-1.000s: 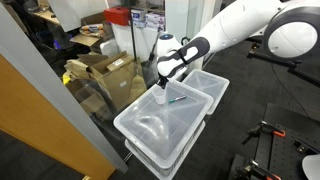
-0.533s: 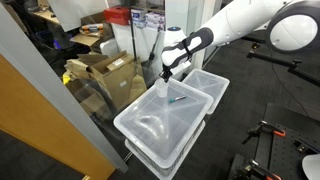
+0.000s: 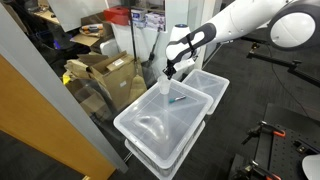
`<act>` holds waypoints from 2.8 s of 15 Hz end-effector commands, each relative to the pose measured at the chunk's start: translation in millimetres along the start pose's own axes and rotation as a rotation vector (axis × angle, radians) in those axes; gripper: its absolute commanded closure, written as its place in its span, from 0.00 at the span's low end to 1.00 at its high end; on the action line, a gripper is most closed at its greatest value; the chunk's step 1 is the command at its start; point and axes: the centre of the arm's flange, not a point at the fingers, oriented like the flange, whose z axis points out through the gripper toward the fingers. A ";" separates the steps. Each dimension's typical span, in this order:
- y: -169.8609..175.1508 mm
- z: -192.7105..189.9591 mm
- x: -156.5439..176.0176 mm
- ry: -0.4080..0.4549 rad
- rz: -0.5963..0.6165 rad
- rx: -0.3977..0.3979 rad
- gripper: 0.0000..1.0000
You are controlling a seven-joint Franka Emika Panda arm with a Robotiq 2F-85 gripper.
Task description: Move the measuring cup to the right
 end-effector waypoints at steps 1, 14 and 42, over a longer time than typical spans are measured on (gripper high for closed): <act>15.9 -1.4 5.0 0.010 0.063 0.034 0.99; 70.7 21.2 -3.9 -0.002 0.261 0.029 0.99; 33.6 -41.3 -58.0 0.116 0.189 -0.020 0.00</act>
